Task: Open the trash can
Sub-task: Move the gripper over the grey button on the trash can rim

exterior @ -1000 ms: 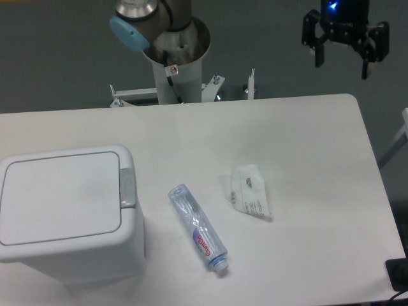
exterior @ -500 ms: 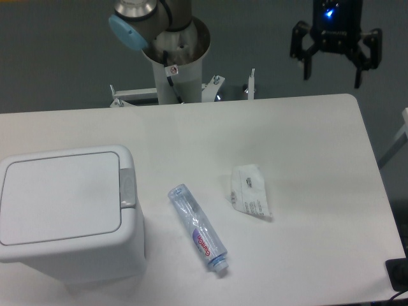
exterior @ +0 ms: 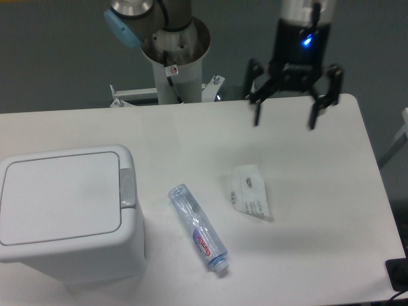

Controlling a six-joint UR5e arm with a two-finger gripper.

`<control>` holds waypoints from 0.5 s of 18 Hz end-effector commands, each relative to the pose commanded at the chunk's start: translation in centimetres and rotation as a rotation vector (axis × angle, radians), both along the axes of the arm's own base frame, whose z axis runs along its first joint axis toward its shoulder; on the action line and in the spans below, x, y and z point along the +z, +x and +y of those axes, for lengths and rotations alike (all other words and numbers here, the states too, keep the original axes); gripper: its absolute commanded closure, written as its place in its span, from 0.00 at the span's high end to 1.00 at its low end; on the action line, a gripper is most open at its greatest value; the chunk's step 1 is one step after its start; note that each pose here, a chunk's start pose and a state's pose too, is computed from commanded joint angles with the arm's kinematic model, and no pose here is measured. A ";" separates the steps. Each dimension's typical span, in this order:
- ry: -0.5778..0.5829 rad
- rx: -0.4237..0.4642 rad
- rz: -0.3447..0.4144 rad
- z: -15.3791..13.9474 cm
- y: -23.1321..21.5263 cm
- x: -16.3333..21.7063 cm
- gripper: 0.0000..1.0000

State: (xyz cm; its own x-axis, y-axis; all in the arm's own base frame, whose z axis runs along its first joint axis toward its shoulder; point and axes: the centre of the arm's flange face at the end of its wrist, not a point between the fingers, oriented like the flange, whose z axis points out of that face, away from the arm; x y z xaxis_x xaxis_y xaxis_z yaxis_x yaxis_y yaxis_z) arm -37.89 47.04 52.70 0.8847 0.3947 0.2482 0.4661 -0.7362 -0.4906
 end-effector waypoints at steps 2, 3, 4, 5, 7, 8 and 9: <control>0.002 0.024 -0.052 2.7 0.8 -2.2 1.00; 0.010 0.021 -0.066 4.2 2.0 -2.7 1.00; 0.009 0.036 -0.091 5.3 2.8 -3.7 1.00; 0.009 0.046 -0.101 5.4 2.7 -4.0 1.00; 0.025 0.066 -0.133 5.7 2.9 -4.0 1.00; 0.032 0.070 -0.140 6.3 3.2 -4.2 1.00; 0.042 0.069 -0.136 6.8 3.8 -4.0 1.00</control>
